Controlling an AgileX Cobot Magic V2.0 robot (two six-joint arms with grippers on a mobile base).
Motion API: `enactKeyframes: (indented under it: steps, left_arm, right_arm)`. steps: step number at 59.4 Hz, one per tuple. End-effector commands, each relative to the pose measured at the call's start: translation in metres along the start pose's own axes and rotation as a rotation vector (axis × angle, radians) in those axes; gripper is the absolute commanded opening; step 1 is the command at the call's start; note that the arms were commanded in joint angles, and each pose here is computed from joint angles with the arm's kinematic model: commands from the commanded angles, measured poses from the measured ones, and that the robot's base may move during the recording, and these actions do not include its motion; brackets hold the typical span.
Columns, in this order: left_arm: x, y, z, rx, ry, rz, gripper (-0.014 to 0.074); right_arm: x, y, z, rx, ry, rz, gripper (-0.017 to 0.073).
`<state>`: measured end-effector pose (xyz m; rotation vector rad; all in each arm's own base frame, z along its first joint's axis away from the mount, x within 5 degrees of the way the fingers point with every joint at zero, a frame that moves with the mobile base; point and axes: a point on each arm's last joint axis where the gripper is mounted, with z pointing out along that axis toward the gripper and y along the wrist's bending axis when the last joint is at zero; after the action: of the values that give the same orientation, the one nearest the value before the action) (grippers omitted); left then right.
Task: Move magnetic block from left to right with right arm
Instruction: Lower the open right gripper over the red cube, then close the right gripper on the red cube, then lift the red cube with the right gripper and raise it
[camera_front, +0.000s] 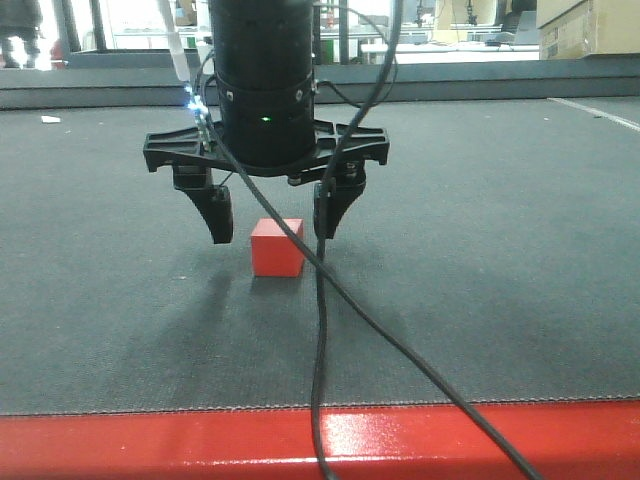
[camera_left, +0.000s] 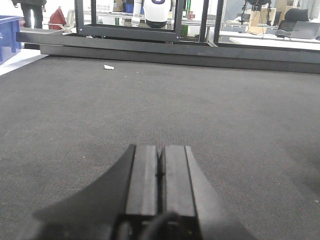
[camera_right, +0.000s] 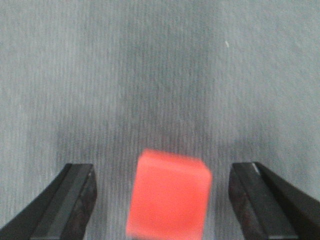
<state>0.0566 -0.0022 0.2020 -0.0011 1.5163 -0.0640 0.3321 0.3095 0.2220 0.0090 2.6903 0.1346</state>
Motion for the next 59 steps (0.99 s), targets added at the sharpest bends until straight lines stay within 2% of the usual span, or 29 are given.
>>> enactKeyframes:
  steps: [1, 5, 9, 18, 22, 29, 39, 49, 59]
  left_arm:
    - [-0.006, 0.000, -0.001, 0.001, -0.094, -0.006, -0.0116]
    - [-0.006, 0.000, -0.001, 0.001, -0.094, -0.006, -0.0116]
    - [-0.006, 0.000, -0.001, 0.001, -0.094, -0.006, -0.0116]
    - [-0.006, 0.000, -0.001, 0.001, -0.094, -0.006, -0.0116]
    - [-0.006, 0.000, -0.001, 0.001, -0.094, -0.006, -0.0116]
    - [-0.006, 0.000, -0.001, 0.001, -0.094, -0.006, -0.0116]
    - [-0.006, 0.000, -0.001, 0.001, -0.094, -0.006, -0.0116]
    - [-0.006, 0.000, -0.001, 0.001, -0.094, -0.006, -0.0116]
    - [-0.006, 0.000, -0.001, 0.001, -0.094, -0.006, -0.0116]
  right_arm:
    - [-0.022, -0.001, -0.030, -0.071, -0.113, 0.017, 0.0630]
    - [-0.022, -0.002, -0.026, -0.064, -0.101, 0.021, 0.0594]
    - [-0.022, -0.003, -0.024, -0.059, -0.097, 0.025, 0.0519]
    - [-0.021, -0.003, -0.024, -0.072, -0.077, 0.043, 0.0242]
    - [-0.020, -0.002, -0.023, -0.079, -0.068, 0.051, 0.0177]
    - [-0.021, -0.002, -0.026, -0.088, -0.070, 0.027, 0.0159]
    - [-0.032, -0.009, -0.049, -0.118, -0.129, -0.089, 0.0159]
    - [-0.046, -0.029, -0.082, -0.136, -0.188, -0.209, 0.0159]
    - [-0.052, -0.057, -0.114, -0.172, -0.228, -0.274, 0.0159]
